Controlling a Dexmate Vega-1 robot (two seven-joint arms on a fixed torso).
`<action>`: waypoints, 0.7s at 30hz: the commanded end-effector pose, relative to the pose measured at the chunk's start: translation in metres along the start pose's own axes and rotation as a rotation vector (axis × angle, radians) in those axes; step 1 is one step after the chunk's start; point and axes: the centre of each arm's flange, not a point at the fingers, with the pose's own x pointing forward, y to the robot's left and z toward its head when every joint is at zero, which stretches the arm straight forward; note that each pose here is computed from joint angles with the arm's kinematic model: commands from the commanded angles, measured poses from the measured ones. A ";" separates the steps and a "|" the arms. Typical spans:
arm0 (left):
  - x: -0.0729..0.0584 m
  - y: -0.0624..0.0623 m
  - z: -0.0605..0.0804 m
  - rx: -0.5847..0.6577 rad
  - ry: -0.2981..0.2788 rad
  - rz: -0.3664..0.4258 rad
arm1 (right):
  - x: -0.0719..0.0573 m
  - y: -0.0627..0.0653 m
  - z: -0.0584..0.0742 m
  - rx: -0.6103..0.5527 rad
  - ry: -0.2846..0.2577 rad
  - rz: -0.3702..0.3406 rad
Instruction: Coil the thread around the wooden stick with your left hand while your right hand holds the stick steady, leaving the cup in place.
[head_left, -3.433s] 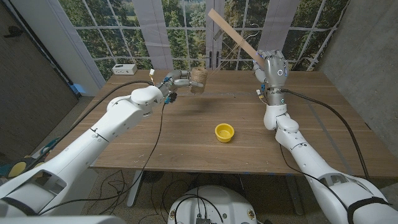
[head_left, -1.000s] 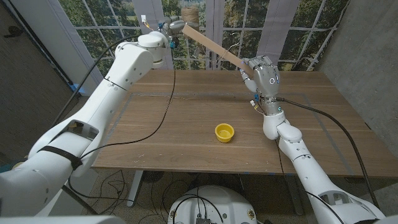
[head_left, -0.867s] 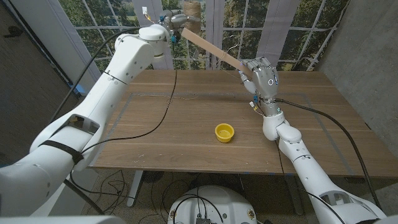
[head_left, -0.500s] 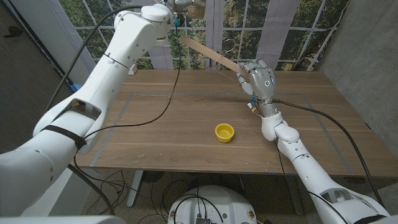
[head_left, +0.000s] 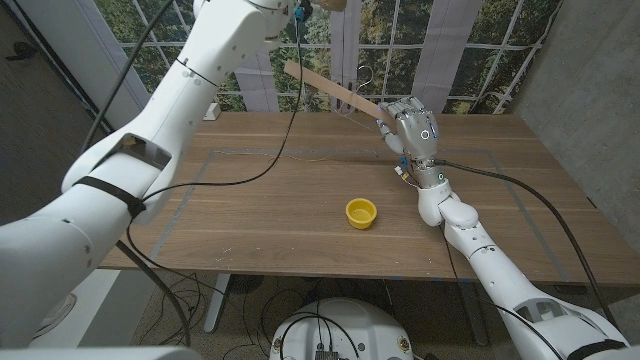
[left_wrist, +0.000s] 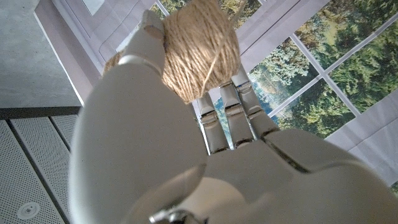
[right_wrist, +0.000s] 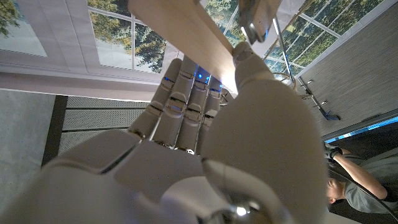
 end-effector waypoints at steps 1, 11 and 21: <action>-0.010 -0.028 0.026 0.054 -0.089 -0.102 | 0.003 0.007 -0.003 -0.016 0.000 0.014; -0.034 -0.046 0.031 0.083 -0.145 -0.209 | 0.007 0.017 -0.011 -0.045 0.020 0.034; -0.060 -0.052 0.020 0.039 -0.191 -0.286 | 0.008 0.023 -0.016 -0.062 0.044 0.051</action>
